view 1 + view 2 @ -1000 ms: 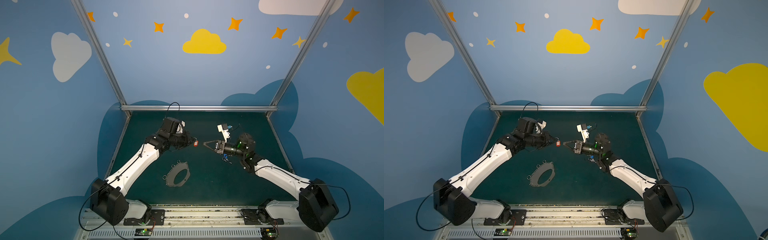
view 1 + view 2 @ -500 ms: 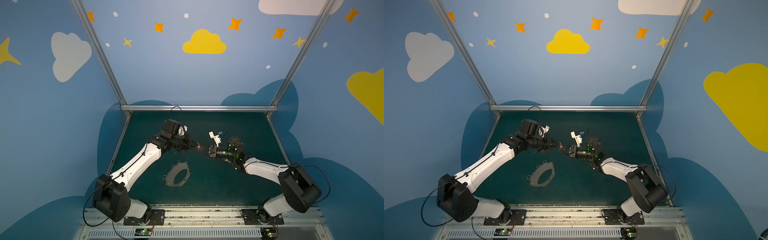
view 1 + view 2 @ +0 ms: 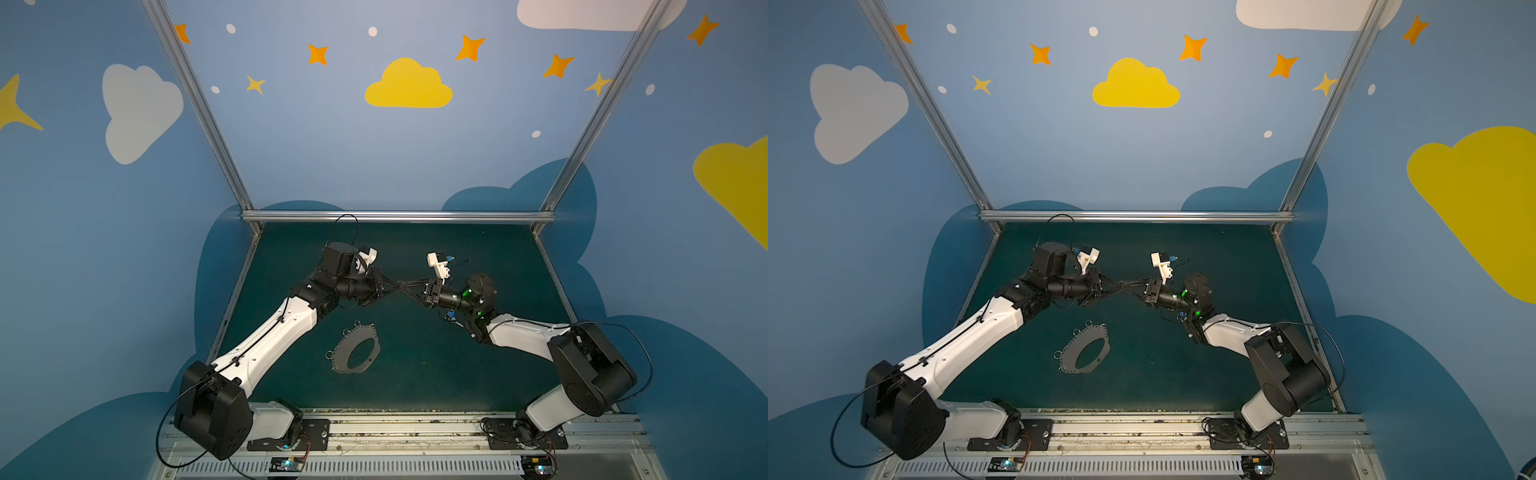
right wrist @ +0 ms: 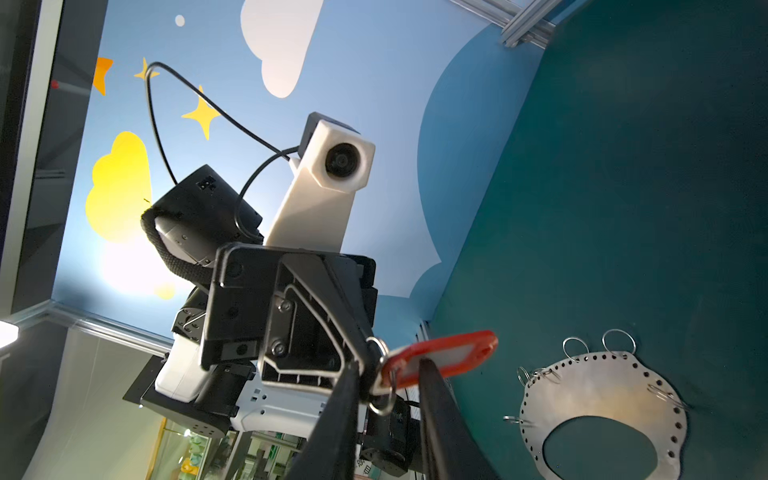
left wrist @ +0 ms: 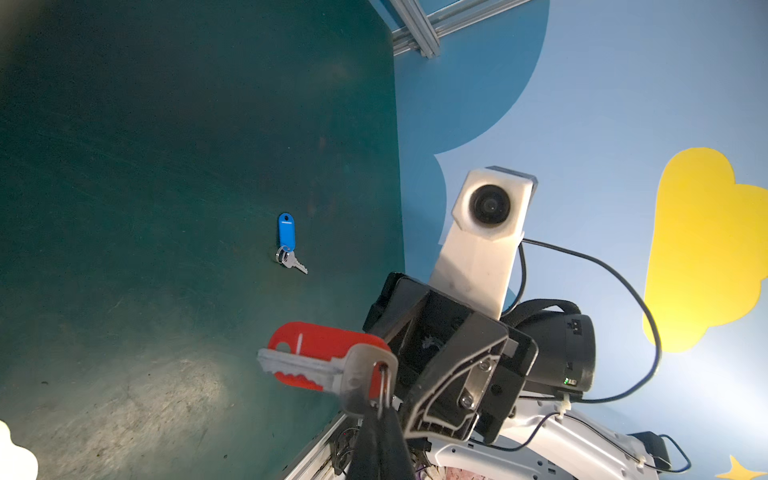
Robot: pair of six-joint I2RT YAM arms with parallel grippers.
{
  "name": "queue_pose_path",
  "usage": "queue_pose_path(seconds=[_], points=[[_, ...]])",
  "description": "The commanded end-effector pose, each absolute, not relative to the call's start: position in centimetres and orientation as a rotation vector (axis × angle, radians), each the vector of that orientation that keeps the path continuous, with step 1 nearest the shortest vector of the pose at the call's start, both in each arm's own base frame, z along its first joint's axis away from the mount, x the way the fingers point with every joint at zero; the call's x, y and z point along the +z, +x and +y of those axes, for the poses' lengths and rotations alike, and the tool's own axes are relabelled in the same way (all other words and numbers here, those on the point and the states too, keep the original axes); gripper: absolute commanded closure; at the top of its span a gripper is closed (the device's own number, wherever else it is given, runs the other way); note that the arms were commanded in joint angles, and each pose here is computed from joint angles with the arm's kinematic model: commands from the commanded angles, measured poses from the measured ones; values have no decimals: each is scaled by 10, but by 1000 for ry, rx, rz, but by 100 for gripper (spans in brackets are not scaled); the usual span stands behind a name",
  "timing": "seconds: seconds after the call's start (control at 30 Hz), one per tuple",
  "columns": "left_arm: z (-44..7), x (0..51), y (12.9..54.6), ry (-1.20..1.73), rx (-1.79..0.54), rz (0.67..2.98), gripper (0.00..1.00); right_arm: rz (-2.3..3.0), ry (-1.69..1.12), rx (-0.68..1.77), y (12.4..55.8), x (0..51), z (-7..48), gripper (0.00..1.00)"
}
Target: Put the keys on the keyring
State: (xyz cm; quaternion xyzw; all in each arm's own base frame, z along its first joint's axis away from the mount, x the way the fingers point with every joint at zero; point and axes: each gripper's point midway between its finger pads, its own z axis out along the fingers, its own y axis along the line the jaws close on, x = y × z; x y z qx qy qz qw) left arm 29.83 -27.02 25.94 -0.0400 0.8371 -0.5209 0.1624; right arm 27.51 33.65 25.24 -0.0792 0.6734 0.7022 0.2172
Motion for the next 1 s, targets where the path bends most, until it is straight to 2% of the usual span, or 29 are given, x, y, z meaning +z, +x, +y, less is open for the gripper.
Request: queue_pose_path(seconds=[0.0,0.13,0.3,0.47,0.53,0.6,0.63,0.77,0.97], points=[[-270,279,298,-65,-1518,2313,96,1802,-254,1977,273,270,335,75],[-270,280,297,-53,-1522,2311,96,1795,-263,1980,271,272,334,81],[-270,282,297,-39,-1522,2300,96,1779,-302,1990,267,277,336,95],[-270,287,296,-25,-1521,2281,92,1762,-329,1994,265,282,337,100],[-269,289,296,-22,-1521,2272,92,1765,-337,1995,264,282,338,98],[-269,290,295,-17,-1523,2271,92,1772,-347,1996,264,283,339,81],[-269,290,295,-17,-1525,2269,92,1774,-349,1995,264,282,340,80],[-270,291,294,-15,-1536,2269,92,1762,-337,2002,264,283,340,79],[-271,293,292,-2,-1553,2257,93,1746,-334,2014,263,286,339,92]])
